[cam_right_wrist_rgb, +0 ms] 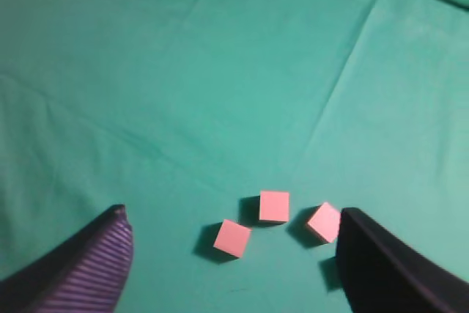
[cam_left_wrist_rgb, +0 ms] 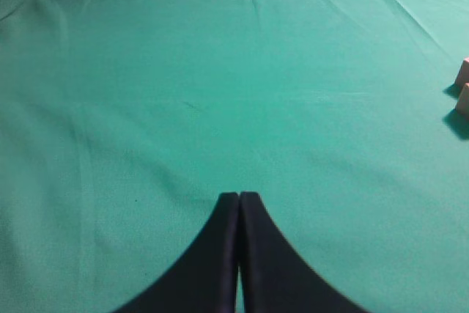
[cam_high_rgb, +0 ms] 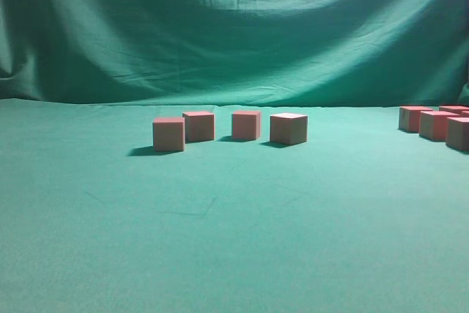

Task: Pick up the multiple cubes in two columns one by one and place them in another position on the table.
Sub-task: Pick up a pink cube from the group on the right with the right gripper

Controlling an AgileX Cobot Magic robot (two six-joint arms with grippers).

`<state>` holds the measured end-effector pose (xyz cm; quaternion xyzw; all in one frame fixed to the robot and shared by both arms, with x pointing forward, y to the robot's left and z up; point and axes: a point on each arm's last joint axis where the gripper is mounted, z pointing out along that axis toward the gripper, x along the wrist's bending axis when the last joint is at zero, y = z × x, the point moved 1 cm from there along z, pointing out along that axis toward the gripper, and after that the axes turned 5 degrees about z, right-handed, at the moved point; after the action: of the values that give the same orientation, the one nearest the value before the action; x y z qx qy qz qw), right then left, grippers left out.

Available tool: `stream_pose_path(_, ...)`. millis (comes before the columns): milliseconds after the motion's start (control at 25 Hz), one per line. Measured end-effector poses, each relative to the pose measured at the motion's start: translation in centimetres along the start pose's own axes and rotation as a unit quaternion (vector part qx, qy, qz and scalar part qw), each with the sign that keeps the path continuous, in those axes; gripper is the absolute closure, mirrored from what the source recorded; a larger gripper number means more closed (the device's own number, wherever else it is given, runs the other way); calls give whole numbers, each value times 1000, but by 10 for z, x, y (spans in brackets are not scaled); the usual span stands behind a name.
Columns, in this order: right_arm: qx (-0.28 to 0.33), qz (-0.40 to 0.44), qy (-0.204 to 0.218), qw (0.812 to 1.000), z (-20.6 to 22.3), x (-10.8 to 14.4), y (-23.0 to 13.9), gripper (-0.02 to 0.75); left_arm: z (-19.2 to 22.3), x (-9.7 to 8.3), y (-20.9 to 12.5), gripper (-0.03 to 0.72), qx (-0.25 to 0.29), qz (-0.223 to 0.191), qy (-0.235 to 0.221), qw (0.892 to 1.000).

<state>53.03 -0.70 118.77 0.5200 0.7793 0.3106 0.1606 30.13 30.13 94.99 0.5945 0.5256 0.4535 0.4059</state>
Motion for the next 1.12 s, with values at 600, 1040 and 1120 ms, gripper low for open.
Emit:
stream_pose_path(600, 94, 66, -155, 981, -28, -133, -79, 160, 0, 0, 0, 688, 0, 0, 0, 1000)
stream_pose_path(1040, 195, 194, -157, 948, 30, -219, -154, 160, 0, 0, 0, 688, 0, 0, 0, 1000)
stream_pose_path(1120, 181, 194, -144, 953, 38, -220, -156, 160, 0, 0, 0, 688, 0, 0, 0, 1000)
